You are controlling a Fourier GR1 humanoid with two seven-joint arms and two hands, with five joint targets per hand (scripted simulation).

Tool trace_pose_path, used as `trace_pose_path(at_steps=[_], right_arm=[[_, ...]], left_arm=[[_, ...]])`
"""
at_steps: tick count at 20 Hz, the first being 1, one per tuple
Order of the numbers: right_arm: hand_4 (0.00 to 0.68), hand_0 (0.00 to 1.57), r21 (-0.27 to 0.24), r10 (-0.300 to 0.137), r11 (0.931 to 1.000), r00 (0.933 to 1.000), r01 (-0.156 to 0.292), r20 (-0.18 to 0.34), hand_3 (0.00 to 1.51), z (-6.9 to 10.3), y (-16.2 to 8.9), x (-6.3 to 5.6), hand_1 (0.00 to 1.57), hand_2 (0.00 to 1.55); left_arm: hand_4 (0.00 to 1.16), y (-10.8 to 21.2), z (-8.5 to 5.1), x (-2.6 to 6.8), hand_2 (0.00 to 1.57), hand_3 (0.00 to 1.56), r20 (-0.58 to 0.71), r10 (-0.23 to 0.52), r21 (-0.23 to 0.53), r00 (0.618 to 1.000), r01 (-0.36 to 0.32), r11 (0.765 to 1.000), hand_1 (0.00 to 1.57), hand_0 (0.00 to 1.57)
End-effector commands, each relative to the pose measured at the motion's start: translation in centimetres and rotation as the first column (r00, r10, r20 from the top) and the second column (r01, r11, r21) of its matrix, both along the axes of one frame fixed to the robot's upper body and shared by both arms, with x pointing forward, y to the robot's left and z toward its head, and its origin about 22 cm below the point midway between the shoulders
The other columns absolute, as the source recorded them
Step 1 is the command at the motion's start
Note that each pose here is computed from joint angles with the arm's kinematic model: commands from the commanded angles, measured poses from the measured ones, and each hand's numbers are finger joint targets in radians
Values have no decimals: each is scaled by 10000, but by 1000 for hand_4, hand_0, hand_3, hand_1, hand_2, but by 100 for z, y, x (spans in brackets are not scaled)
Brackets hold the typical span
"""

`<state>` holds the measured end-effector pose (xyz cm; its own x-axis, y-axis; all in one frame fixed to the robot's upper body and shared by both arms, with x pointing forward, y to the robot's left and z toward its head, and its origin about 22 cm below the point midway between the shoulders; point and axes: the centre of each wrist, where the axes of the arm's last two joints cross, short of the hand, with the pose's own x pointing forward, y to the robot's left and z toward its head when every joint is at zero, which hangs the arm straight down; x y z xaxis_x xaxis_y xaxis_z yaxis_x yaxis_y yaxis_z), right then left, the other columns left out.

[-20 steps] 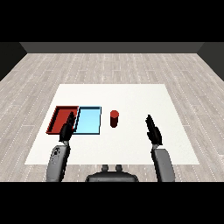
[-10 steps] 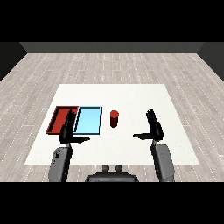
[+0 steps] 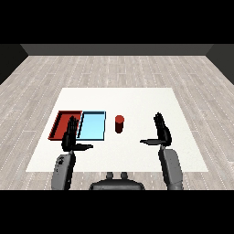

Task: Pick the red can and put it in the red box

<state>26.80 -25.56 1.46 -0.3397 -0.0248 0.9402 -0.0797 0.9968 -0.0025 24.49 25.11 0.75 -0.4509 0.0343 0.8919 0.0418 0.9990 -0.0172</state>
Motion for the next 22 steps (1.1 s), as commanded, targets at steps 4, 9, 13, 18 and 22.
trace_pose_path(at_steps=[4,9,13,18,22], right_arm=[[0,0,298,-93,9995,9999,90,72,0,-48,-1,-78,0,0],[0,0,383,320,9988,9988,-306,-361,0,70,177,370,0,0],[0,0,-96,293,9995,9987,-297,-429,0,-28,304,278,0,0],[0,0,193,486,9987,9956,-472,-804,0,-17,244,371,0,0],[0,0,500,672,9968,9939,-630,-872,0,8,675,566,0,0]], left_arm=[[0,22,51,-18,0,0,87,-196,-320,9998,199,9993,0,0],[0,25,-18,51,0,0,225,-31,-211,9997,36,9998,0,0],[0,-8,-118,9,0,0,224,118,-202,9997,-114,9997,0,0],[0,88,-13,-30,0,0,305,-7,-365,9995,18,9993,0,0],[0,65,191,25,0,0,338,86,-535,9994,-68,9985,0,0]])
